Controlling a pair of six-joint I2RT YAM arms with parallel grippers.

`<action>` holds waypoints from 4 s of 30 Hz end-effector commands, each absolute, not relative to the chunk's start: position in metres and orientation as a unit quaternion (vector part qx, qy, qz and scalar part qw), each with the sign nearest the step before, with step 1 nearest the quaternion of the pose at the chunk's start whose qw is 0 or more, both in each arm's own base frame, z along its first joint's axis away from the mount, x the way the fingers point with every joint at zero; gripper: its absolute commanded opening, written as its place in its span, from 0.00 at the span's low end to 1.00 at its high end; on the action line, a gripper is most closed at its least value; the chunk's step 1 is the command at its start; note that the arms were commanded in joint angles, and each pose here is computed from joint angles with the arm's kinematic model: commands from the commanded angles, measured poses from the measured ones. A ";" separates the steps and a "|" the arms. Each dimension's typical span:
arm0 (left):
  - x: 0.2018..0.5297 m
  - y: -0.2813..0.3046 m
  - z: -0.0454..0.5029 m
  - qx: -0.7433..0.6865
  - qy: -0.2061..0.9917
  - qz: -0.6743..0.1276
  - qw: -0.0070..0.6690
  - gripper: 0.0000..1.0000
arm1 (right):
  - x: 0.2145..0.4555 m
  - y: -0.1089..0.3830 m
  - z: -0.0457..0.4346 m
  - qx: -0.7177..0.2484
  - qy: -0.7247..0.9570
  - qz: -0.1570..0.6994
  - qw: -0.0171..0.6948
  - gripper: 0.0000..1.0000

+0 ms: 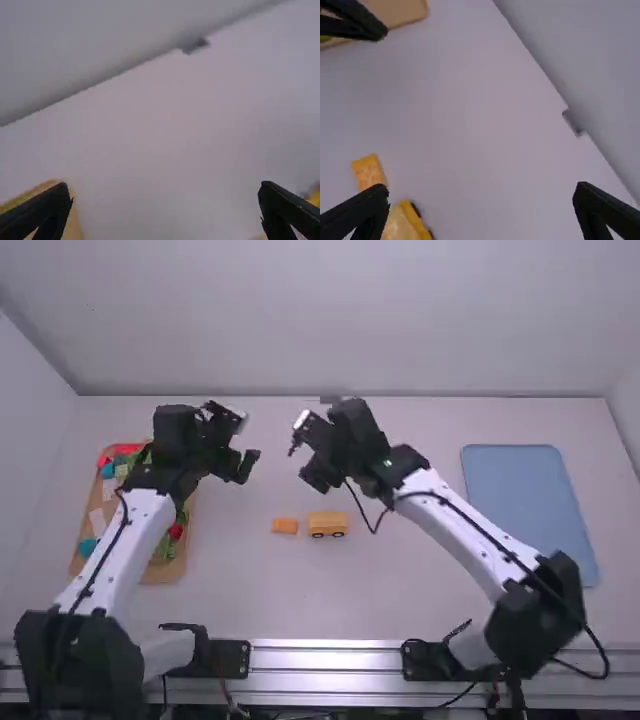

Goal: Assemble lego blocks to make yellow taxi

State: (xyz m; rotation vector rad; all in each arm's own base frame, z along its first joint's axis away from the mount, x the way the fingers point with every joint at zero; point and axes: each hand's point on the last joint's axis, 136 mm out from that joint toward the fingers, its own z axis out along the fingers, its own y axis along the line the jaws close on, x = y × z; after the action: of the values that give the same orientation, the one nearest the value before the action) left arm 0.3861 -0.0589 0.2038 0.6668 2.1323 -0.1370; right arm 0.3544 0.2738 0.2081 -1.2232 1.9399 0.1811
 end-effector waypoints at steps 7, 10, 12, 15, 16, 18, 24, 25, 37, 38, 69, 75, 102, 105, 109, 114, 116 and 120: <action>0.332 -0.132 0.156 0.610 0.651 -0.204 0.403 0.99 | 0.298 0.221 0.179 -0.532 0.706 0.197 0.424 0.99; 0.323 -0.139 0.139 0.625 0.630 -0.244 0.392 0.99 | 0.286 0.211 0.167 -0.554 0.678 0.238 0.420 0.99; 0.322 -0.144 0.119 0.626 0.621 -0.276 0.383 0.99 | 0.282 0.199 0.154 -0.561 0.663 0.264 0.418 0.99; 0.320 -0.145 0.100 0.632 0.613 -0.294 0.372 0.99 | 0.281 0.192 0.142 -0.565 0.650 0.289 0.417 0.99; 0.317 -0.144 0.092 0.640 0.605 -0.296 0.369 0.99 | 0.280 0.190 0.138 -0.569 0.642 0.298 0.419 0.99; 0.314 -0.145 0.081 0.653 0.593 -0.299 0.365 0.95 | 0.278 0.188 0.134 -0.573 0.627 0.315 0.423 0.99; 0.301 -0.145 0.041 0.661 0.583 -0.314 0.353 0.76 | 0.274 0.184 0.125 -0.568 0.586 0.376 0.439 0.99; 0.300 -0.145 0.040 0.661 0.583 -0.315 0.352 0.76 | 0.274 0.184 0.124 -0.567 0.586 0.376 0.440 0.99; 0.311 -0.132 -0.007 0.578 0.651 -0.305 0.386 0.68 | 0.277 0.192 0.126 -0.560 0.576 0.398 0.443 0.99; 0.309 -0.127 -0.010 0.571 0.656 -0.304 0.387 0.69 | 0.277 0.193 0.126 -0.561 0.575 0.398 0.443 0.99; 0.304 -0.132 0.006 0.553 0.604 -0.367 0.440 0.15 | 0.280 0.188 0.133 -0.558 0.560 0.401 0.462 0.99; 0.301 -0.138 0.044 0.571 0.591 -0.353 0.446 0.15 | 0.286 0.186 0.095 -0.564 0.621 0.352 0.416 0.99; 0.304 -0.206 0.053 0.584 0.617 -0.339 0.403 0.09 | 0.298 0.241 -0.012 -0.587 0.561 0.413 0.413 0.99; 0.307 -0.207 0.052 0.561 0.633 -0.346 0.407 0.09 | 0.298 0.251 -0.018 -0.596 0.556 0.414 0.405 0.99; 0.304 -0.206 0.049 0.560 0.628 -0.341 0.420 0.10 | 0.297 0.255 -0.020 -0.603 0.550 0.412 0.405 0.97; 0.300 -0.205 0.045 0.561 0.627 -0.338 0.423 0.09 | 0.301 0.252 -0.026 -0.603 0.565 0.396 0.400 0.85; 0.301 -0.205 0.043 0.561 0.626 -0.339 0.422 0.09 | 0.300 0.253 -0.025 -0.604 0.563 0.398 0.400 0.80; 0.306 -0.207 0.035 0.559 0.628 -0.343 0.418 0.09 | 0.301 0.252 -0.026 -0.603 0.565 0.395 0.401 0.65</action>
State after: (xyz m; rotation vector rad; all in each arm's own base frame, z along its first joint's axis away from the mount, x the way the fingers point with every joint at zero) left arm 0.3056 -0.2053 0.0421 1.4100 1.5594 -0.8236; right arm 0.2991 0.2522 -0.0236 -1.5306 1.4240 0.9923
